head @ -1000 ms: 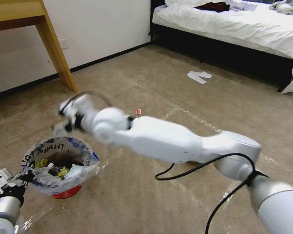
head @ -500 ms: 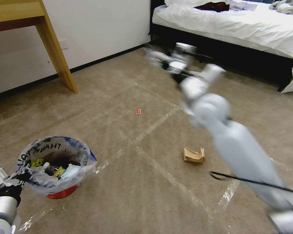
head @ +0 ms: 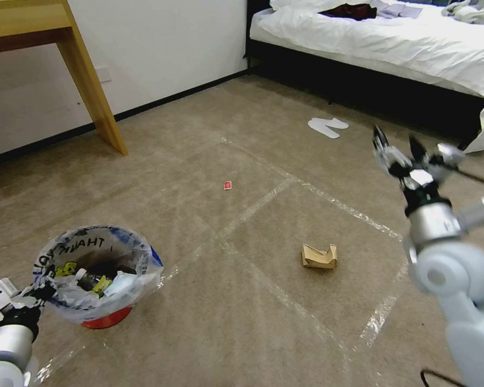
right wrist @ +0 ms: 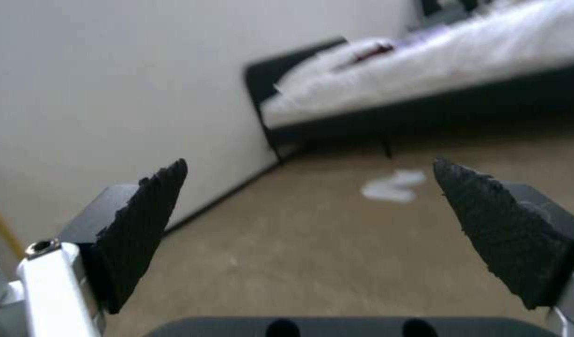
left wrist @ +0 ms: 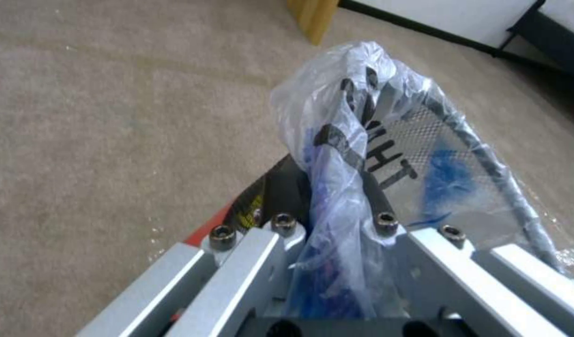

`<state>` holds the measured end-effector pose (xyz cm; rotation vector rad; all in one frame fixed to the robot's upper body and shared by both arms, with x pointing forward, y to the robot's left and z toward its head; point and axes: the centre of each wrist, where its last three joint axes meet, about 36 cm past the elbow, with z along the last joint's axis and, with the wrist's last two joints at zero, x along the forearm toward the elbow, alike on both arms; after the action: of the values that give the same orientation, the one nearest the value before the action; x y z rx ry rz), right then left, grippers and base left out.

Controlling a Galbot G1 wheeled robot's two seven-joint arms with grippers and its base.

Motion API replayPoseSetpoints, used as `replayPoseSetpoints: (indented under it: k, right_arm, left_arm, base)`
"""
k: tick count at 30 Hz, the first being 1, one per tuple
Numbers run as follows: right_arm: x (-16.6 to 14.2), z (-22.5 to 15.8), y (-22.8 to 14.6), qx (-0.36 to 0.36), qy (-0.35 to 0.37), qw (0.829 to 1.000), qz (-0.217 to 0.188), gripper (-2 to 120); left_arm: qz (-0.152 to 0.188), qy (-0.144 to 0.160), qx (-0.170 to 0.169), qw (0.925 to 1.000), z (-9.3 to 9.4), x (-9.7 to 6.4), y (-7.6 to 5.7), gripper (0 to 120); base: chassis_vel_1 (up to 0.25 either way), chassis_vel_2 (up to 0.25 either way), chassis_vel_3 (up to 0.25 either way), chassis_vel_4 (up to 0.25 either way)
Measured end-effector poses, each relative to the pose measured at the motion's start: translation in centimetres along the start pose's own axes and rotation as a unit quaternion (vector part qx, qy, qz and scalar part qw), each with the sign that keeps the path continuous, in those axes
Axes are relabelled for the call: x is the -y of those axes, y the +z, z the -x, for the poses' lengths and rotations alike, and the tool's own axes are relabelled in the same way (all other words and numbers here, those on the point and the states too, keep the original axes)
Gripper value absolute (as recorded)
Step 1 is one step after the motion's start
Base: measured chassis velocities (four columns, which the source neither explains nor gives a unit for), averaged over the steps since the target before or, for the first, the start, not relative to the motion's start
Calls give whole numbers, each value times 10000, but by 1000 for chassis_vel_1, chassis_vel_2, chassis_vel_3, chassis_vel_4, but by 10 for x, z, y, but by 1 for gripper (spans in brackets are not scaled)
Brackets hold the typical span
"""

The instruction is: Pick up the trash bin and place the garbage on the floor into it.

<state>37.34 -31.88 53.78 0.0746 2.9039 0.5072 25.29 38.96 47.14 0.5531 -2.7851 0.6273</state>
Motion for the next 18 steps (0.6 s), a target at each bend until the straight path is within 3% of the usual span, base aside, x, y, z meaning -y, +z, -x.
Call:
replayPoseSetpoints:
  k: [6, 18]
  right_arm:
    - [1, -11, 4, -80, 252, 9996, -21, 100]
    - [15, -29, 40, 879, -225, 9931, -739, 100]
  left_arm:
    - [-2, 11, -35, 10000, 0, 1, 4, 5]
    - [-77, 47, 49, 9999, -3, 5, 4, 5]
  base:
    - [0, 0, 0, 0]
    - [0, 0, 0, 0]
